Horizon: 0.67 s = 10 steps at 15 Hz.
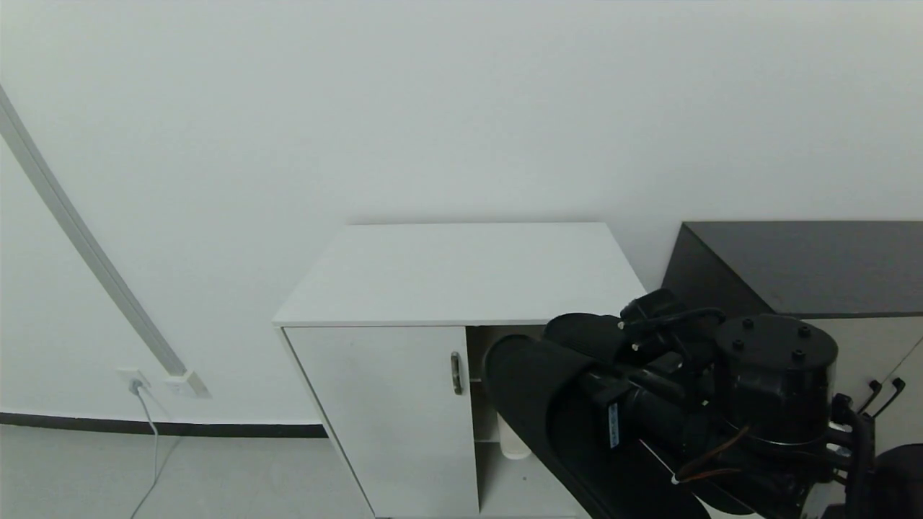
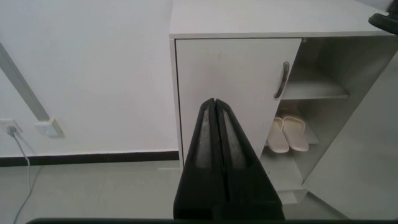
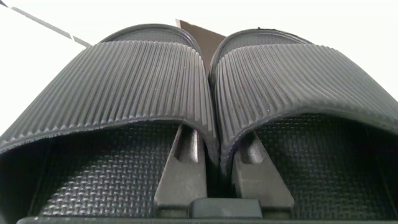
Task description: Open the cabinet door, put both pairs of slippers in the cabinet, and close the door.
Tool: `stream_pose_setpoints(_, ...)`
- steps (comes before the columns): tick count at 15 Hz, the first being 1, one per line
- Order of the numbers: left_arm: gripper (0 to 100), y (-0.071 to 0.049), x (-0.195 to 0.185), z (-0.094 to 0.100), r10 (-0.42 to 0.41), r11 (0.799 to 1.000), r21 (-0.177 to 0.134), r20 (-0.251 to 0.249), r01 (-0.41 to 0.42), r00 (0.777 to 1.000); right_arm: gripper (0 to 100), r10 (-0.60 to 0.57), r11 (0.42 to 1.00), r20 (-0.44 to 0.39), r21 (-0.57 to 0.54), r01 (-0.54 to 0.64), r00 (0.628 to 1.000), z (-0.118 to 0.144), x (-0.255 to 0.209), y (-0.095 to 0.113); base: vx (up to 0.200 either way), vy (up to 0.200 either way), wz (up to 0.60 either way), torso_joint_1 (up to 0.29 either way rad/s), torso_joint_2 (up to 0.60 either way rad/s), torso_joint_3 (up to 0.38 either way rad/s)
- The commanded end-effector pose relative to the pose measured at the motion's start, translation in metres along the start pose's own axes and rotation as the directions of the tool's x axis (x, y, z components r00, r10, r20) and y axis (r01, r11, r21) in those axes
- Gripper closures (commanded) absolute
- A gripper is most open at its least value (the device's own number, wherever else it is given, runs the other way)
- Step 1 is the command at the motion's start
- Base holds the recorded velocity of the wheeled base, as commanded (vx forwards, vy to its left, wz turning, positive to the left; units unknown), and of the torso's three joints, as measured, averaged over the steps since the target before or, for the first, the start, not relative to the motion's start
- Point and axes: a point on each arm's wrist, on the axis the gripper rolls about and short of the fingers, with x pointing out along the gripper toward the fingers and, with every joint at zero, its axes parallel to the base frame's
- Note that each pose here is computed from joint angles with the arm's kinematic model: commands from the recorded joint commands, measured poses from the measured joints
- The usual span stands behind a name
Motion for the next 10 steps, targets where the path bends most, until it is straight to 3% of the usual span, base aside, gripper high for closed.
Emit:
stream_pose_setpoints(1,100,0.0,0.0,0.0,0.0,1.0,0.0,-0.001,0.0,1.0,100,-0.002,1.0,-0.014,-0.001,0.002,1.0,-0.004,0.002,0.0,0.0,0.0,0.0,-0.183,0.39,0.217)
stream_pose_setpoints(10,100,0.0,0.0,0.0,0.0,1.0,0.0,-0.001,0.0,1.0,100,0.002,1.0,-0.018,-0.011,-0.002,1.0,-0.015,0.003,0.001,0.0,0.0,0.0,-0.223,0.53,0.311)
